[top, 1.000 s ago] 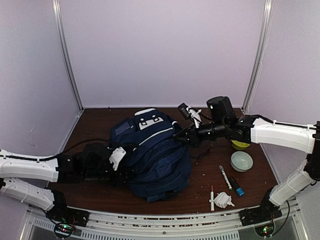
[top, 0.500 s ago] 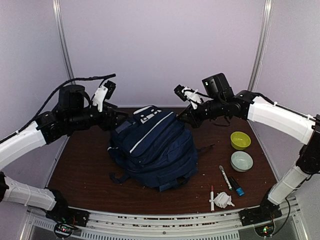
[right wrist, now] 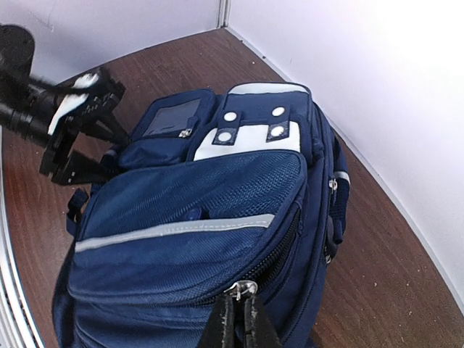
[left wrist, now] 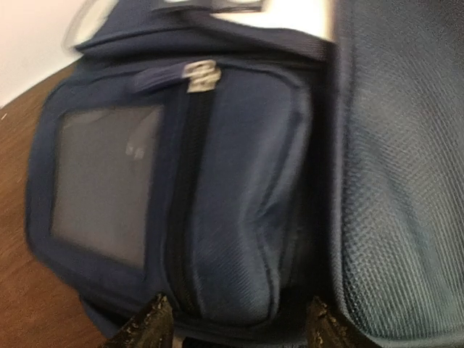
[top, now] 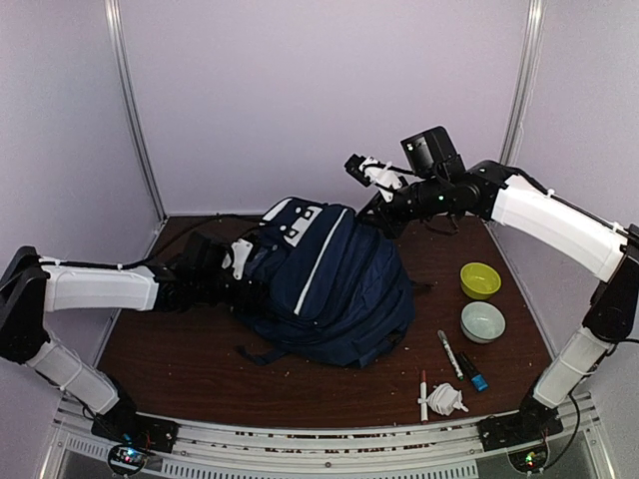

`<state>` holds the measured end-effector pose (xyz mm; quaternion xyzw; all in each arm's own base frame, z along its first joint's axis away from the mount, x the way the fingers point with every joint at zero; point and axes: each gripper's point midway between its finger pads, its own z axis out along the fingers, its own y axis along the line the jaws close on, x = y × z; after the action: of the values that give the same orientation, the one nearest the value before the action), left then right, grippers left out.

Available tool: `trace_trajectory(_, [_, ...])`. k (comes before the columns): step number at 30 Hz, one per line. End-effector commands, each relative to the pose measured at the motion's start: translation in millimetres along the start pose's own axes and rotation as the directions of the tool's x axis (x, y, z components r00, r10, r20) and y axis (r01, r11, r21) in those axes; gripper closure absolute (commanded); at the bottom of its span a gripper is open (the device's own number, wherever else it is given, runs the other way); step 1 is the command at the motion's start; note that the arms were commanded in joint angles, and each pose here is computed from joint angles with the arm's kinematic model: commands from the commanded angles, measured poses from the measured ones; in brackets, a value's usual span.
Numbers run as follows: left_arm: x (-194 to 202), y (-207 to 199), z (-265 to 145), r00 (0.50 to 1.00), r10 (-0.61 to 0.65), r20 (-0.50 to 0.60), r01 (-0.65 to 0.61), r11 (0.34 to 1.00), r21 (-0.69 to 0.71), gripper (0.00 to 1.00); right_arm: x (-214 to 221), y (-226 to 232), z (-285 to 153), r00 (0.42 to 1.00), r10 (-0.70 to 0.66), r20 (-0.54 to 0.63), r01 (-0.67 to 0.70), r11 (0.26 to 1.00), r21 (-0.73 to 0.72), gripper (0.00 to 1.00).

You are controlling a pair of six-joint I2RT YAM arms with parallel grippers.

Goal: Pack the student bag
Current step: Hold the student bag at the center of the board.

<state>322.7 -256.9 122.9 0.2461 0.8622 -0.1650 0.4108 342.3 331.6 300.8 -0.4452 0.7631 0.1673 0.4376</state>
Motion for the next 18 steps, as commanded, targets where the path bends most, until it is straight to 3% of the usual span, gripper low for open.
trace_trajectory(1, [-61,-93,-5,0.958,0.113,0.264,-0.171,0.964,0.206,0.34,-98,-13,-47,0.941,-0.071,0.331,0.054,0.997,0.061,1.0])
trace_trajectory(6, [-74,-162,-17,0.92,0.161,0.357,-0.295,0.884,0.362,0.35,-111,2,-50,0.924,-0.105,0.368,0.111,0.994,0.003,1.0])
trace_trajectory(10, [-99,-213,-80,0.836,0.204,0.51,-0.466,0.756,0.46,0.39,-98,22,-49,0.909,-0.201,0.365,0.221,0.975,-0.015,1.0])
trace_trajectory(12, [-114,-220,-129,0.774,0.19,0.605,-0.544,0.689,0.479,0.46,-89,28,-52,0.896,-0.245,0.37,0.265,0.964,-0.005,1.0])
trace_trajectory(14, [-128,-215,-168,0.711,0.224,0.667,-0.611,0.666,0.427,0.48,-79,33,-56,0.885,-0.265,0.383,0.288,0.958,-0.003,1.0])
trace_trajectory(16, [-135,-207,-187,0.672,0.309,0.673,-0.667,0.648,0.368,0.45,-71,42,-57,0.866,-0.292,0.407,0.325,0.945,-0.014,1.0])
trace_trajectory(18, [-133,-197,-184,0.671,0.399,0.626,-0.693,0.639,0.335,0.4,-60,56,-54,0.849,-0.323,0.417,0.367,0.93,-0.027,1.0])
